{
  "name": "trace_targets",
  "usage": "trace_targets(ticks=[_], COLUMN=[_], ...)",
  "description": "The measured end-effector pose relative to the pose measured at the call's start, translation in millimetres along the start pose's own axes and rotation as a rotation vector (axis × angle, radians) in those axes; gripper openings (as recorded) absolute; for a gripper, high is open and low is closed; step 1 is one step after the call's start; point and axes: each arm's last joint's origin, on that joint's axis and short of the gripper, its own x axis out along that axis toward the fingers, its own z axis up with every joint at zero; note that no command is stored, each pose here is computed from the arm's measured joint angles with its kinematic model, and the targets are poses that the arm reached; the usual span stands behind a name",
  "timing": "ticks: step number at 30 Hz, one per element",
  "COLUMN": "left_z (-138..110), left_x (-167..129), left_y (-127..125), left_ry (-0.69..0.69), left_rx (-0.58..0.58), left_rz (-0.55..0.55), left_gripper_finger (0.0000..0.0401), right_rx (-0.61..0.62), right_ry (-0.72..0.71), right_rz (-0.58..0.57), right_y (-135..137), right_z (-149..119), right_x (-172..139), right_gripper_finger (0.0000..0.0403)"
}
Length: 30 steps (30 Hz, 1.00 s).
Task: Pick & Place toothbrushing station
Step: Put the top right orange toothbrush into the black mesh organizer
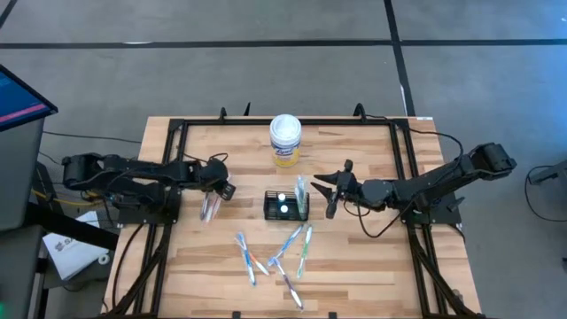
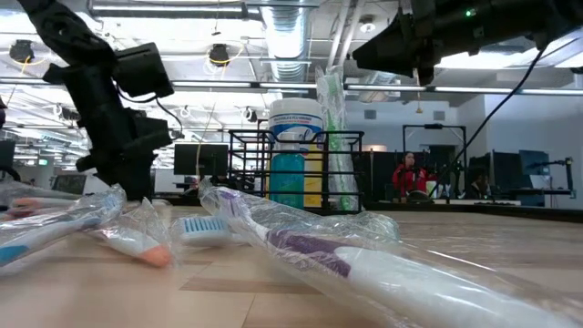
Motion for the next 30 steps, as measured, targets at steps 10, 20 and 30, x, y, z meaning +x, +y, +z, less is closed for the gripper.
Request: trace_targets(ticks=[10, 20, 30], left_z=[9.8, 9.8, 18.8], left_x=[7.5, 8.3, -14.4], left_y=[-11.2, -12.2, -15.6], left_ry=[0.031, 0.052, -0.06], left_rx=[0.033, 0.058, 0.035], left_rz=[0.018, 0.012, -0.074], left_gripper_finger=[0.0051, 0.0006, 0.0005], right_rx=[-0.028, -0.028, -0.034], right_ry=[0.052, 0.052, 0.061], right_rz=[-0.003, -0.002, -0.004], right_y=[-2.7, -2.7, -2.9], right_z=[-1.4, -1.4, -2.5], right_x=[-5.1, -5.0, -5.1], right_gripper_finger=[0.0107, 0.0107, 0.0107])
